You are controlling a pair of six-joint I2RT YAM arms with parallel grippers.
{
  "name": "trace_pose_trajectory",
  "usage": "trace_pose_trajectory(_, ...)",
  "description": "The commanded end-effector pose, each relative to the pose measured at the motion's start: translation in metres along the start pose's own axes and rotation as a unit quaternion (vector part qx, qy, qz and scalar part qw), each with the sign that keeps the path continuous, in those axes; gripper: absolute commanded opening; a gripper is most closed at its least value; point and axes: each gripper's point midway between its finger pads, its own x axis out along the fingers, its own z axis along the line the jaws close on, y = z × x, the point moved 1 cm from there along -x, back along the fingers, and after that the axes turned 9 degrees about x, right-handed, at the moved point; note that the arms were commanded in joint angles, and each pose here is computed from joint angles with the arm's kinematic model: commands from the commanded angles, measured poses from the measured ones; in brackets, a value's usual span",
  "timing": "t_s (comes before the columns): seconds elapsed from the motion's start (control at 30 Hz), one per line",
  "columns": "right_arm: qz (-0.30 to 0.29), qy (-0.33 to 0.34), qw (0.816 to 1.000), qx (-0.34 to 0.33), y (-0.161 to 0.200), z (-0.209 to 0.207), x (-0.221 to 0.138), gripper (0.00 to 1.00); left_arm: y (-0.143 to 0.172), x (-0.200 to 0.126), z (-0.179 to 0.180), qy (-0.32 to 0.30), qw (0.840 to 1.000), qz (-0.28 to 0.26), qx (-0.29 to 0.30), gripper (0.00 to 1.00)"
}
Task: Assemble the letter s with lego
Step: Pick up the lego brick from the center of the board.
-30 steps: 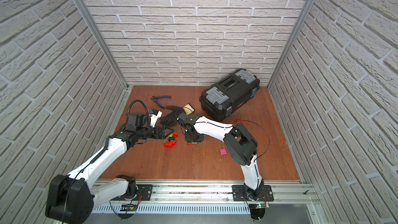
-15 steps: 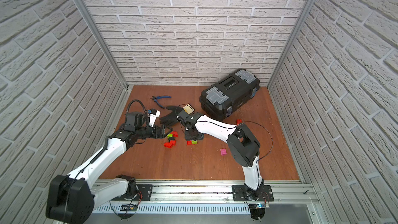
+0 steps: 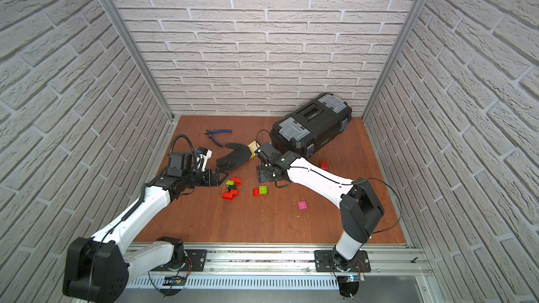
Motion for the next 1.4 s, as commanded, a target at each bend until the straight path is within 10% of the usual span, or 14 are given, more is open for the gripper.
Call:
trace_pose_trajectory(0.0,-0.033,-0.059,0.997,-0.034,-0.010,0.011,-0.012,0.78,-0.018,-0.020,0.015,-0.067,0.997,-0.013,0.034,0.98)
trace_pose_trajectory(0.63,-0.077,-0.160,0.983,-0.042,-0.014,-0.014,-0.034,0.88,-0.013,-0.041,0.137,-0.267,0.963,0.047,-0.018,0.98)
trace_pose_trajectory(1.37,-0.100,-0.263,0.959,-0.029,-0.009,-0.014,-0.033,0.99,-0.013,0.018,0.212,-0.301,0.944,0.134,-0.003,0.73)
